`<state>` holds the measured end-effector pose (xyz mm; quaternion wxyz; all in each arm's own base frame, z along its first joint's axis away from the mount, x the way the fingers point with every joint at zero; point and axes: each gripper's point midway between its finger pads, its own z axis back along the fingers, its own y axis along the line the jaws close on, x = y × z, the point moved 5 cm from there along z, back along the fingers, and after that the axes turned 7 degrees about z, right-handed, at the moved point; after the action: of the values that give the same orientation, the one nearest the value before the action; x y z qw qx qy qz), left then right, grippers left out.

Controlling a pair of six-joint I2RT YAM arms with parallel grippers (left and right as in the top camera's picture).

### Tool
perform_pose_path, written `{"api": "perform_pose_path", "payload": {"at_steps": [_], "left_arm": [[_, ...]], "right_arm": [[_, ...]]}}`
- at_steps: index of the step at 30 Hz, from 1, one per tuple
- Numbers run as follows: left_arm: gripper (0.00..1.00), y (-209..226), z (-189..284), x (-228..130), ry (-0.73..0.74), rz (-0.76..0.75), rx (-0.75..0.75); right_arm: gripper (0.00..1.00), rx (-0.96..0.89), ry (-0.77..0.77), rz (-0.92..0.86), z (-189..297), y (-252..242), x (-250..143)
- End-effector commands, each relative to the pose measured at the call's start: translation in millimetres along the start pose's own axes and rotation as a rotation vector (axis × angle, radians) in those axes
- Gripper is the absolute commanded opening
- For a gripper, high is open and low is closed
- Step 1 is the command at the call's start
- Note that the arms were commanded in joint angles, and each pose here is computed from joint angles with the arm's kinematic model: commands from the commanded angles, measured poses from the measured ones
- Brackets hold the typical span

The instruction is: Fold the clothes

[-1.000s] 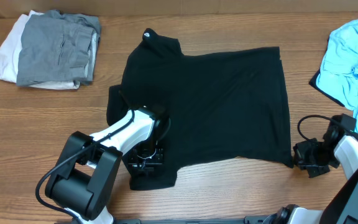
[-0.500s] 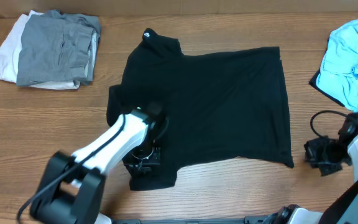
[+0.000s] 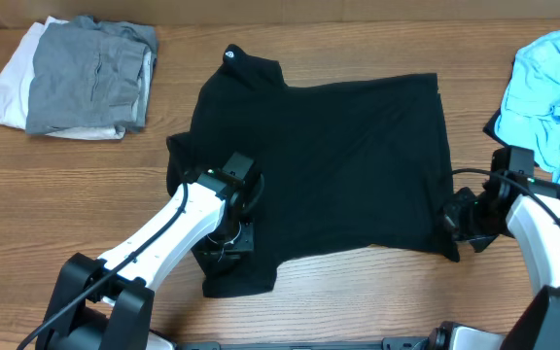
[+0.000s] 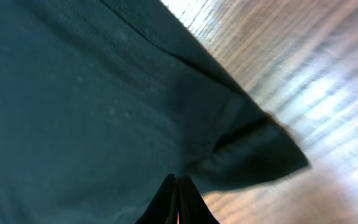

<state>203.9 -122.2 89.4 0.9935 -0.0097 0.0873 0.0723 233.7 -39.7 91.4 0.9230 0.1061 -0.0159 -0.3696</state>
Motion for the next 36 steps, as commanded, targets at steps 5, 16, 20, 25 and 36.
{"api": "perform_pose_path", "payload": {"at_steps": [5,16,20,25,36], "left_arm": [[0.04,-1.6,-14.2,3.3,0.035,0.024,0.019],[0.04,-1.7,-35.7,5.2,0.100,0.027,0.054],[0.04,2.8,-45.4,0.6,0.126,0.031,0.071],[0.04,9.8,-59.8,-15.2,0.185,0.037,0.063],[0.04,14.6,-71.9,-32.4,0.255,0.051,0.037]], "right_arm": [[0.04,0.006,0.093,-0.019,-31.2,-2.2,-8.8],[0.04,-0.074,0.103,-0.108,-47.6,-15.1,-9.7],[0.04,-0.084,0.114,-0.140,-51.1,-18.8,-14.1],[0.04,-0.100,0.098,-0.161,-50.8,-22.1,-11.2],[0.04,-0.161,0.101,-0.249,-45.1,-47.1,-8.1]]}}
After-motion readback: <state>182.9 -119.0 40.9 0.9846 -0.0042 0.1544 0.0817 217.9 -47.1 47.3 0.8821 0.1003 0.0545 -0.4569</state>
